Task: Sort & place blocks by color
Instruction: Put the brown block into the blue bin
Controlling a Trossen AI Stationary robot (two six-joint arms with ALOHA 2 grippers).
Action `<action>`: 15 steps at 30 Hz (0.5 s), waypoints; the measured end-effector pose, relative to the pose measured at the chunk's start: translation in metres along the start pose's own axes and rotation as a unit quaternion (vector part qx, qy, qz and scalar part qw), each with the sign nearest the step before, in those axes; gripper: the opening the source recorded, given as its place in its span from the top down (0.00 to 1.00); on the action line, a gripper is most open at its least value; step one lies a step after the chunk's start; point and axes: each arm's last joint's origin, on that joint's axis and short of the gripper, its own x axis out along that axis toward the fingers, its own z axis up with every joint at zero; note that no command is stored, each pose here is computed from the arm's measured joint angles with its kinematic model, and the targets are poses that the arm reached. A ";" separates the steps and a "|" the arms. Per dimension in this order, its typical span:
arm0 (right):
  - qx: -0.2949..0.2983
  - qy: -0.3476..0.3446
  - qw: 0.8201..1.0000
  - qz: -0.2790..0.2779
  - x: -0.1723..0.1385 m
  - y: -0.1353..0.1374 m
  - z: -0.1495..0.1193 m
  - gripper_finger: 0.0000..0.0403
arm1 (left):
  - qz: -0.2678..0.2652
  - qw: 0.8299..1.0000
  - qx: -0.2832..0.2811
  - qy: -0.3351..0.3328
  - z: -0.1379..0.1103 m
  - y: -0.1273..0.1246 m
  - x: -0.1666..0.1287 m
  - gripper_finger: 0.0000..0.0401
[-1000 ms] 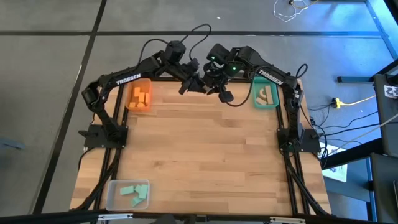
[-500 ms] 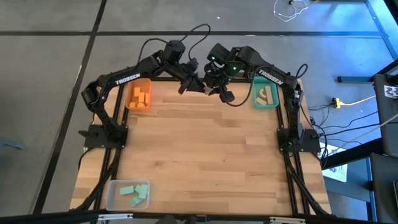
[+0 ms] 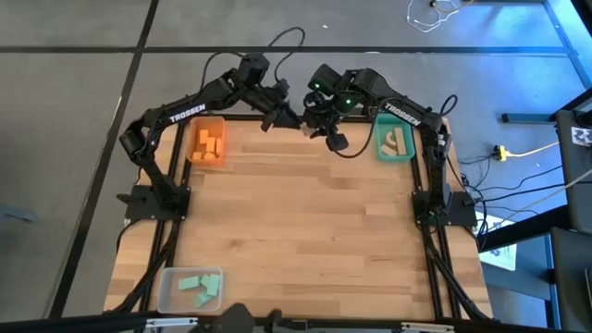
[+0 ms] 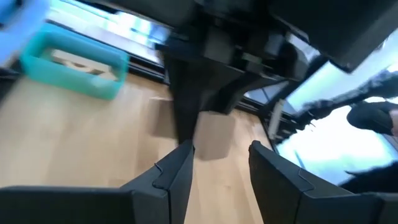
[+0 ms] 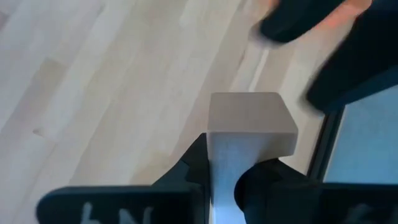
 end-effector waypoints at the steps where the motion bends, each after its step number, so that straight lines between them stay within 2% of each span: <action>1: 0.001 0.007 1.000 -0.002 0.000 0.000 -0.001 0.88 | 0.005 1.000 -0.001 -0.003 0.001 0.003 -0.004 0.64; 7: 0.016 0.026 1.000 -0.002 -0.002 -0.002 -0.007 0.88 | 0.051 0.999 0.005 -0.014 0.001 0.018 -0.024 0.64; 15: 0.141 0.086 0.986 -0.023 -0.018 -0.023 -0.045 0.88 | 0.072 0.997 -0.019 0.011 -0.008 0.025 -0.033 0.64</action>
